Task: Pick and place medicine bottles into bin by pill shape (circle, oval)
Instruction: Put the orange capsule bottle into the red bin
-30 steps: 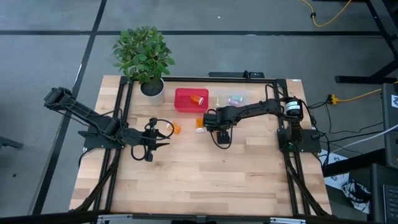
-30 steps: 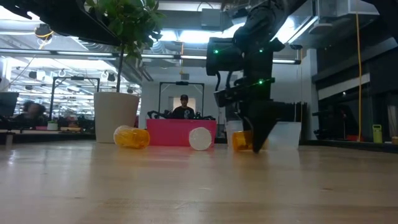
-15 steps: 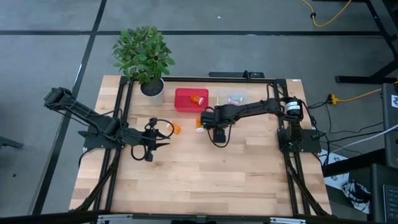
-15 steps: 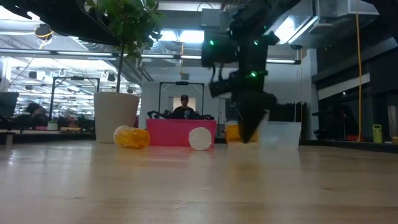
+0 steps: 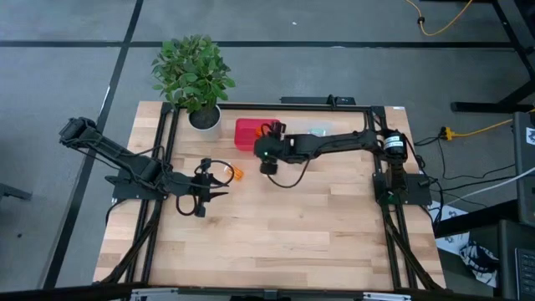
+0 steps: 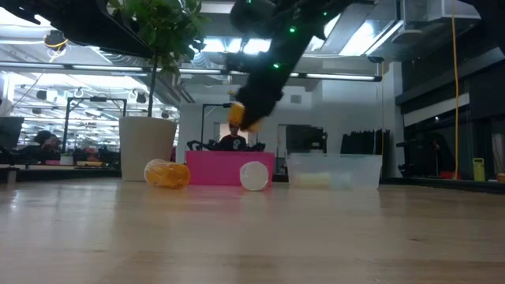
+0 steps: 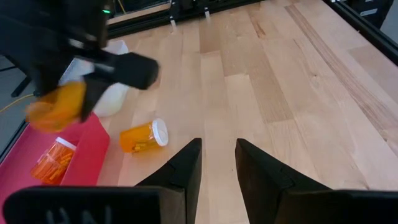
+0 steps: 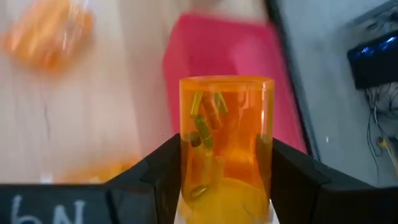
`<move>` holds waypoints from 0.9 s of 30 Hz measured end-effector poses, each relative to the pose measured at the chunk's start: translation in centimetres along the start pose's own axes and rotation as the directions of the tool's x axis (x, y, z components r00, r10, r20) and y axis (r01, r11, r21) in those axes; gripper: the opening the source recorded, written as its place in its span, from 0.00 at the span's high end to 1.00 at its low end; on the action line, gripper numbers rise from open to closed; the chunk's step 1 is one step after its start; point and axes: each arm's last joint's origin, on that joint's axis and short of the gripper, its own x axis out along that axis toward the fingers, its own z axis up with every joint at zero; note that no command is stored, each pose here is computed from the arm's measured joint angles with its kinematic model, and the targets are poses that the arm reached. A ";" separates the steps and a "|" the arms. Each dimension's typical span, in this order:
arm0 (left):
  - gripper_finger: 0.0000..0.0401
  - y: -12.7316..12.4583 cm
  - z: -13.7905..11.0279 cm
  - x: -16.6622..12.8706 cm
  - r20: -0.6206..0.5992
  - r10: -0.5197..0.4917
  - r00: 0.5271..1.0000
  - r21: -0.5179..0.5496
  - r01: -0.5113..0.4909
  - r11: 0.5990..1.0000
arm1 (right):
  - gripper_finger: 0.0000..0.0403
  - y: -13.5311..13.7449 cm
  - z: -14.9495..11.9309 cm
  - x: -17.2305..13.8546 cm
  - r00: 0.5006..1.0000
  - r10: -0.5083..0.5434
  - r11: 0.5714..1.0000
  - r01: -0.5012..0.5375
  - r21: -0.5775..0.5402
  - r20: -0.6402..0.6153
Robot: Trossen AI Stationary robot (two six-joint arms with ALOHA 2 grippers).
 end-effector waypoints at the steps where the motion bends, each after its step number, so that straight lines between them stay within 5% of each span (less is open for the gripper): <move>1: 0.77 0.0 0.0 0.0 0.000 0.000 1.000 0.000 0.000 1.000 | 0.52 -0.3 0.3 0.1 1.000 -0.008 1.000 0.008 0.022 0.029; 27: 0.77 0.0 0.0 0.0 0.000 0.000 1.000 0.001 0.000 1.000 | 0.35 -4.4 0.5 1.9 0.992 -0.091 0.971 0.068 0.231 0.092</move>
